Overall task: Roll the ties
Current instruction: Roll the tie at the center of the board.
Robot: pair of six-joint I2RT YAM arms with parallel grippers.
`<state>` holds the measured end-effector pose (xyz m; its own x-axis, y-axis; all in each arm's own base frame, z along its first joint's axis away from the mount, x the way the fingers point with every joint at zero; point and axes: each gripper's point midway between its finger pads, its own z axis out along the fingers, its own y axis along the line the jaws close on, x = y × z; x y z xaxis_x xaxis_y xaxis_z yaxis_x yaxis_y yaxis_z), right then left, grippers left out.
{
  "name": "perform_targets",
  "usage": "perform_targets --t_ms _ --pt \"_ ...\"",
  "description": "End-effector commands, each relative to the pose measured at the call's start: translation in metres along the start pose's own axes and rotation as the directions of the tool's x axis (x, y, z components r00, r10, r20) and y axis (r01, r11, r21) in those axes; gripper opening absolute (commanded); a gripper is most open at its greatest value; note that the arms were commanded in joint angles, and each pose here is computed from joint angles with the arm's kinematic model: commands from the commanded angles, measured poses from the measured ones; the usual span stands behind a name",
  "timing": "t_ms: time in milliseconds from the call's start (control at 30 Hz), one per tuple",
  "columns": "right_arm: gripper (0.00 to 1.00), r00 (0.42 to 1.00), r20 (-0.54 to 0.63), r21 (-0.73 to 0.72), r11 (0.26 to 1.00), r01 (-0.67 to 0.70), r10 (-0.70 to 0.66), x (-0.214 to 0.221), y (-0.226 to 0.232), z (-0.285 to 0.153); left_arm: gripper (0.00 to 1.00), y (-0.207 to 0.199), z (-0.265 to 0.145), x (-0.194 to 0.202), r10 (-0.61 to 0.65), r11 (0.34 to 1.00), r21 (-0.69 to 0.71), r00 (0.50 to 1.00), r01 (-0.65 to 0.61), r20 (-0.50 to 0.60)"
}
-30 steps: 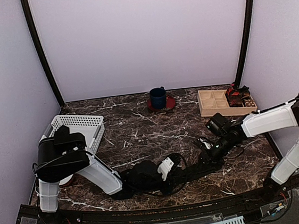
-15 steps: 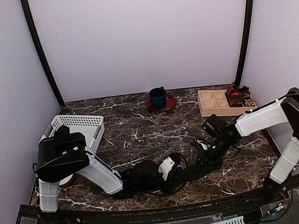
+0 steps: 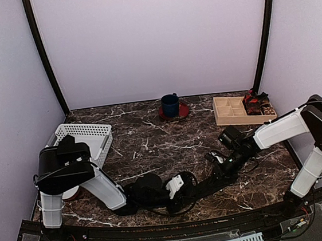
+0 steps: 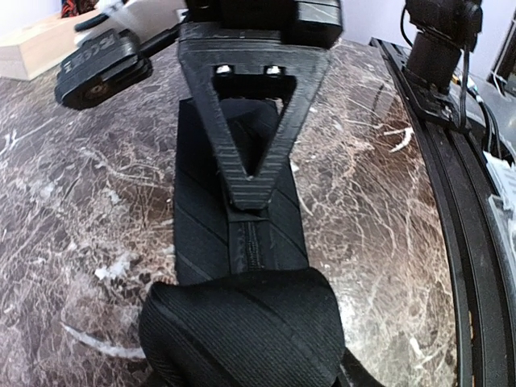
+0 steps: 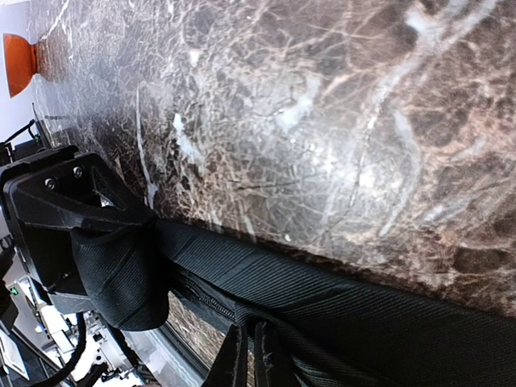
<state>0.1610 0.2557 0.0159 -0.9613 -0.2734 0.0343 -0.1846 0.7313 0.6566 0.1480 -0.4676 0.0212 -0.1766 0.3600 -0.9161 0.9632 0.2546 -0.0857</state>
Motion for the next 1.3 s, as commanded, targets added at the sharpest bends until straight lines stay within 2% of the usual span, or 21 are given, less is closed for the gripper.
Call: perform_targets --t_ms 0,133,300,467,533,600,767,1100,1267 --pt "0.07 0.992 -0.054 0.203 0.974 -0.100 0.114 0.027 -0.053 0.012 0.46 -0.006 -0.009 0.009 0.130 0.991 0.040 0.989 -0.127 -0.073" --pt "0.07 0.991 -0.058 0.203 0.973 -0.110 0.125 0.027 -0.054 0.014 0.41 0.003 -0.006 0.039 0.128 0.992 0.012 0.964 -0.129 -0.233" --pt "0.08 0.989 -0.050 0.194 0.973 -0.126 0.139 0.025 -0.053 0.013 0.37 0.000 -0.011 0.066 0.110 0.994 0.038 0.935 -0.104 -0.336" --pt "0.19 0.997 0.011 0.098 0.992 -0.076 0.076 0.002 -0.018 -0.001 0.38 0.002 -0.011 0.088 0.049 0.999 0.016 0.898 -0.047 -0.437" --pt "0.31 0.998 0.062 0.044 0.998 -0.035 0.033 -0.011 0.005 -0.014 0.38 0.002 -0.011 0.090 0.028 1.000 0.007 0.895 -0.028 -0.445" --pt "0.38 0.995 0.098 -0.008 1.000 0.000 0.001 -0.020 0.026 -0.026 0.39 0.002 -0.011 0.092 0.015 1.000 0.002 0.892 -0.015 -0.452" --pt "0.46 0.993 0.114 -0.102 0.994 0.025 -0.013 -0.022 0.055 -0.037 0.39 0.002 -0.009 0.095 0.004 1.000 0.000 0.888 -0.005 -0.459" --pt "0.50 1.000 0.018 -0.169 0.985 0.026 -0.023 -0.007 0.077 -0.008 0.40 0.001 -0.010 0.097 -0.006 1.000 -0.001 0.886 0.006 -0.463" --pt "0.46 0.999 -0.013 -0.152 0.988 0.027 -0.030 -0.004 0.074 0.007 0.40 0.000 -0.010 0.097 -0.006 1.000 0.003 0.887 0.008 -0.462"
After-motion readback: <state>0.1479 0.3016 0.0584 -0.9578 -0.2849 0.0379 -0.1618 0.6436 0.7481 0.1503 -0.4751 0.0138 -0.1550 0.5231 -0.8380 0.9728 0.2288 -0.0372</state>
